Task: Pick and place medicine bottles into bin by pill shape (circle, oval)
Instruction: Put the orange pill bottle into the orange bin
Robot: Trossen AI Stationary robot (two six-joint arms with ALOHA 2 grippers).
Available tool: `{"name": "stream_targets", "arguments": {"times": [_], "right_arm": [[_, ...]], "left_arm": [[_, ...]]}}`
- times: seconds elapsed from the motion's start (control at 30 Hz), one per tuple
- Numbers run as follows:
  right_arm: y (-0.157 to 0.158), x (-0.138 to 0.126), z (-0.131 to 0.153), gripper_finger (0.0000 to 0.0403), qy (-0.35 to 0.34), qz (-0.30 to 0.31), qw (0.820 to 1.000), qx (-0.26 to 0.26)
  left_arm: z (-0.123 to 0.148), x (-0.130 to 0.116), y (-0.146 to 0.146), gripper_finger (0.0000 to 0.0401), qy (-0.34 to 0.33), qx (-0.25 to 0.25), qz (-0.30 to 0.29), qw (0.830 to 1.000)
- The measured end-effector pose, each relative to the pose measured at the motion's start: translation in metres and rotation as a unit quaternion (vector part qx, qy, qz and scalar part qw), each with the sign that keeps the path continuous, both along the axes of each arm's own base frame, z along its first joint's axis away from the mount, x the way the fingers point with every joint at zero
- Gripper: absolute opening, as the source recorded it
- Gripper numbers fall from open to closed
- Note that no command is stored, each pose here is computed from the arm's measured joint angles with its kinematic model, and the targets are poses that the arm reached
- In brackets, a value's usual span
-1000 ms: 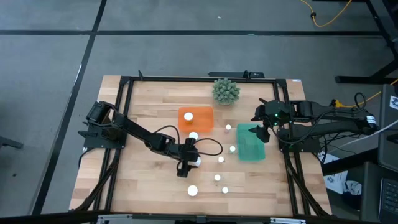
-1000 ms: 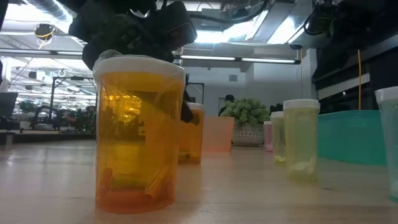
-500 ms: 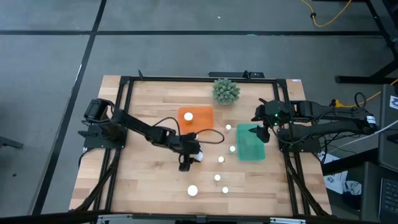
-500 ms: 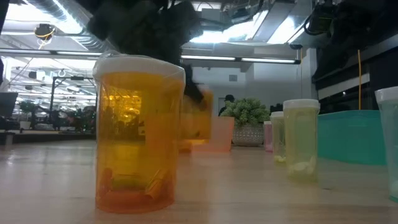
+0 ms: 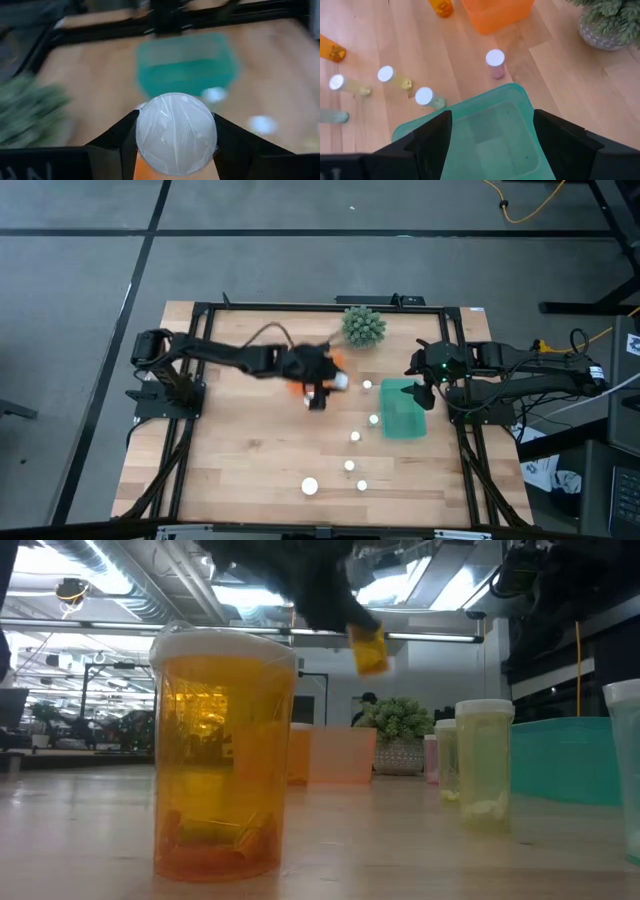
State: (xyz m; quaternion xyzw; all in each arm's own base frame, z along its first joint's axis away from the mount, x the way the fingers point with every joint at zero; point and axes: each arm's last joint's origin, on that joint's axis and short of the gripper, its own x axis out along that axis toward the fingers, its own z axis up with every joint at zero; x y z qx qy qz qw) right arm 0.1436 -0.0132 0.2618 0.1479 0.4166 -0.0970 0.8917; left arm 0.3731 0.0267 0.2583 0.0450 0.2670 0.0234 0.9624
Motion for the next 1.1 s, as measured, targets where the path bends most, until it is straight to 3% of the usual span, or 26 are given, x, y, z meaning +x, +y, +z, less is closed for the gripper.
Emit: {"name": "stream_targets", "arguments": {"times": [0.13, 0.3, 0.73, 0.9, 1.1], "right_arm": [[0.000, 0.000, 0.000, 0.0281, 0.000, -0.003, 1.000, -0.003], [-0.001, 0.000, 0.000, 0.0281, 0.001, -0.007, 1.000, -0.012], [-0.001, 0.000, 0.000, 0.0281, 0.001, -0.009, 1.000, -0.010], [-0.001, 0.000, 0.000, 0.0281, 0.002, -0.009, 1.000, -0.010], [-0.001, 0.000, 0.000, 0.0281, 0.002, -0.009, 1.000, -0.011]], "left_arm": [[-0.015, -0.004, 0.039, 0.0182, 0.041, -0.022, 0.067, 0.997], [-0.035, -0.002, 0.060, 0.0182, 0.072, -0.039, 0.083, 0.993], [-0.088, 0.011, 0.066, 0.0182, 0.141, -0.066, 0.090, 0.984], [-0.096, 0.013, 0.067, 0.0186, 0.145, -0.067, 0.091, 0.983], [-0.098, 0.014, 0.067, 0.0221, 0.142, -0.065, 0.093, 0.983]]}}
